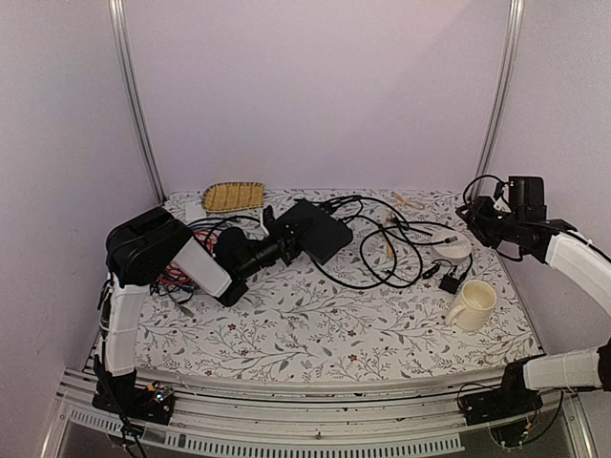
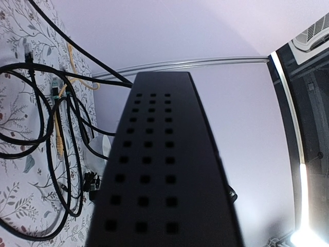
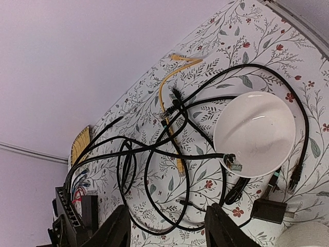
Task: Pull the plug from the switch port
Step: Place the connector at the corner of the board.
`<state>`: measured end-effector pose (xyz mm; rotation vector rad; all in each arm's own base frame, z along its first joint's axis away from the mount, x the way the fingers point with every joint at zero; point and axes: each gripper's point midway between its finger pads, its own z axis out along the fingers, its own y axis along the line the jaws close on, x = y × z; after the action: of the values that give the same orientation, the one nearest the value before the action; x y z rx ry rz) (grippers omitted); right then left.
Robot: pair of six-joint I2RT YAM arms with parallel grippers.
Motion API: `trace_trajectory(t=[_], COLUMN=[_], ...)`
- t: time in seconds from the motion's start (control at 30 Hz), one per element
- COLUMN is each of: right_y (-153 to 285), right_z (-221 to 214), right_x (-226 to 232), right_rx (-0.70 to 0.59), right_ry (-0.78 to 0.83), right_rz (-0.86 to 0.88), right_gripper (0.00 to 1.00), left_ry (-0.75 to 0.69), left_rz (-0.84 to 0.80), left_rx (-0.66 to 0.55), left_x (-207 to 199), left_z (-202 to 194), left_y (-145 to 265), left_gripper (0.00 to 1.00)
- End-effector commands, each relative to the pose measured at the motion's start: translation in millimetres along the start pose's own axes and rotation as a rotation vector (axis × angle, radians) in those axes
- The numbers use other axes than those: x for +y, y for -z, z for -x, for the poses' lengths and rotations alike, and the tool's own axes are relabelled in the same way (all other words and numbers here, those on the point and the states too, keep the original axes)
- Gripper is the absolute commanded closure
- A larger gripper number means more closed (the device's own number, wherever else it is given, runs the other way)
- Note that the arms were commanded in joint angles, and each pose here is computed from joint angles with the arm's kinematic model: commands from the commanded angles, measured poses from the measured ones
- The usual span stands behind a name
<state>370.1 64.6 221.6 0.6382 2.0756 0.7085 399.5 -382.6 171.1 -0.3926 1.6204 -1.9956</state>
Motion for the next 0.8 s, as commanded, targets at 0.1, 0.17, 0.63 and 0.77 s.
trace_trajectory(t=[0.1, 0.17, 0.63, 0.77], right_y=[22, 26, 5, -3], right_z=[10, 10, -89, -114], right_x=[21, 38, 109, 121], right_rx=[-0.061, -0.052, 0.224, 0.269], right_ry=[0.064, 0.085, 0.117, 0.074], right_rz=[0.098, 0.175, 0.465, 0.528], right_gripper=[0.50, 0.50, 0.56, 0.57], left_ry=[-0.048, -0.052, -0.045, -0.045], left_rz=[-0.157, -0.171, -0.218, -0.217], left_rx=[0.042, 0.054, 0.224, 0.241], left_x=[-45, -48, -56, -57], left_z=[-10, -12, -45, -50], left_y=[-9, -9, -17, -17], left_gripper=[1.00, 1.00, 1.00, 1.00])
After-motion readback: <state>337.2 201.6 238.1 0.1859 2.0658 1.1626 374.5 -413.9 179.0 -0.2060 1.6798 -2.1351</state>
